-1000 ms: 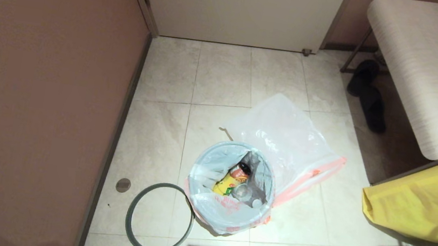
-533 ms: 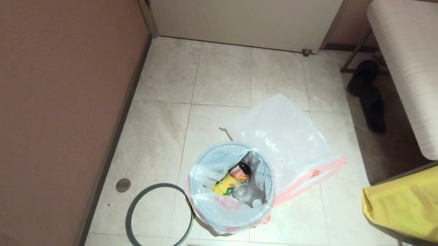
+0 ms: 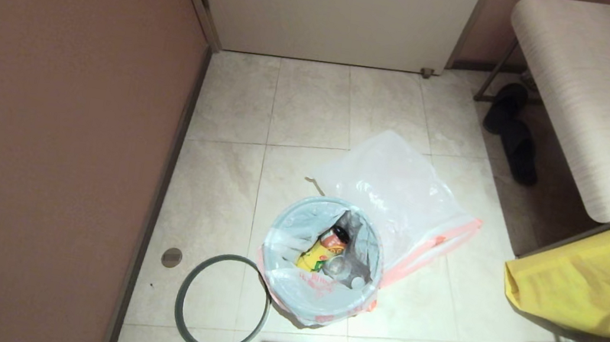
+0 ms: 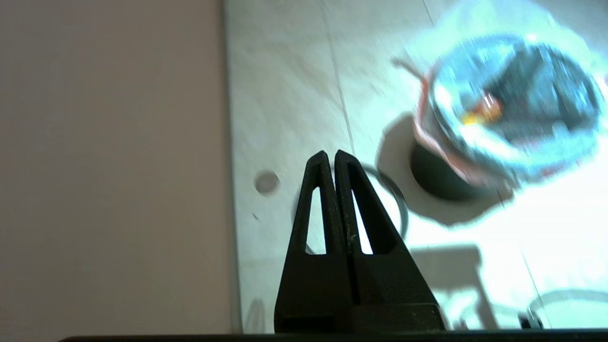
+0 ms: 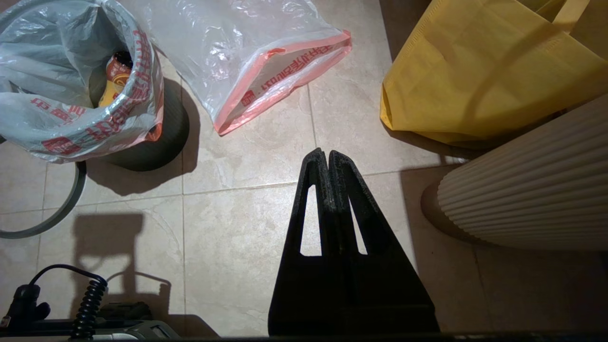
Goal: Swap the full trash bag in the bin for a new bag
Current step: Place the trash bag on the floor
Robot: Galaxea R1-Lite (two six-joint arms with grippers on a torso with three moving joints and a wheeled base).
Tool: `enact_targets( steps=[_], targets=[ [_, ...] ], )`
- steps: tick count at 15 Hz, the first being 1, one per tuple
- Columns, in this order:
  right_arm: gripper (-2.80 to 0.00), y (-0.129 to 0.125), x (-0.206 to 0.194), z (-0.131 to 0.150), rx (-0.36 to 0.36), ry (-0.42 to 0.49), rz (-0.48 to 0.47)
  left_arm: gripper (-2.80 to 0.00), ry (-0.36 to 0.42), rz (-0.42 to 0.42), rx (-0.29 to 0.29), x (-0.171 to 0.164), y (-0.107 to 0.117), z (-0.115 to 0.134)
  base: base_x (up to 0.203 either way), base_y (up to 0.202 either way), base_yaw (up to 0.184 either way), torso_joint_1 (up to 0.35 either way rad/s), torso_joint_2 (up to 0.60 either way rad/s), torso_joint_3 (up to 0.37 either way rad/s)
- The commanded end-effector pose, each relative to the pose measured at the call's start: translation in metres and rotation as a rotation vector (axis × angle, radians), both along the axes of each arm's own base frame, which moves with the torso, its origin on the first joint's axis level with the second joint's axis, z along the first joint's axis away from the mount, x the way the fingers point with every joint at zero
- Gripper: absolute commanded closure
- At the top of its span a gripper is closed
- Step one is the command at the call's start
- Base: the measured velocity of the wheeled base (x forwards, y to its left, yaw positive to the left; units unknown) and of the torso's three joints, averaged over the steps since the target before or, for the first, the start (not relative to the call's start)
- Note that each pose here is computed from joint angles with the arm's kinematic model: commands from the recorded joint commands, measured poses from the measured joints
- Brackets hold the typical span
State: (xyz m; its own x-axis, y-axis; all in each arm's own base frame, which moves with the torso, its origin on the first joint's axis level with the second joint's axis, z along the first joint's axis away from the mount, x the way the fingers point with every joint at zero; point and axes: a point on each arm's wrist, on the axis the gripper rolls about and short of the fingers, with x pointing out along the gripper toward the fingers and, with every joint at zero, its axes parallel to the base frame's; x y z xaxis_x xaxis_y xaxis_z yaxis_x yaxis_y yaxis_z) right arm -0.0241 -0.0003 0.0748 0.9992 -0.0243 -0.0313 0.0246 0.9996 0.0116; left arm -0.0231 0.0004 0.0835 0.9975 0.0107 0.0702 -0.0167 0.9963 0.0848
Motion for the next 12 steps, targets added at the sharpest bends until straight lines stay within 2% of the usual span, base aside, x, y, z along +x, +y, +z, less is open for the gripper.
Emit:
enact_targets(
  steps=[1,3,5,12],
  targets=[
    [0.0,0.0,0.0001,0.0,0.0,0.001,0.0,0.0,0.043,-0.025,0.007,0.0003,-0.0006,-0.0052,0.0,0.0,0.0,0.0,0.0,0.0],
    [0.0,0.0,0.0001,0.0,0.0,0.001,0.0,0.0,0.093,-0.033,0.013,0.0002,-0.0007,-0.0101,0.0,0.0,0.0,0.0,0.0,0.0],
    [0.0,0.0,0.0001,0.0,0.0,0.001,0.0,0.0,0.087,-0.031,-0.01,0.0003,-0.0007,-0.0096,0.0,0.0,0.0,0.0,0.0,0.0],
    [0.0,0.0,0.0001,0.0,0.0,0.001,0.0,0.0,0.086,-0.03,-0.011,0.0003,-0.0006,-0.0096,0.0,0.0,0.0,0.0,0.0,0.0]
  ],
)
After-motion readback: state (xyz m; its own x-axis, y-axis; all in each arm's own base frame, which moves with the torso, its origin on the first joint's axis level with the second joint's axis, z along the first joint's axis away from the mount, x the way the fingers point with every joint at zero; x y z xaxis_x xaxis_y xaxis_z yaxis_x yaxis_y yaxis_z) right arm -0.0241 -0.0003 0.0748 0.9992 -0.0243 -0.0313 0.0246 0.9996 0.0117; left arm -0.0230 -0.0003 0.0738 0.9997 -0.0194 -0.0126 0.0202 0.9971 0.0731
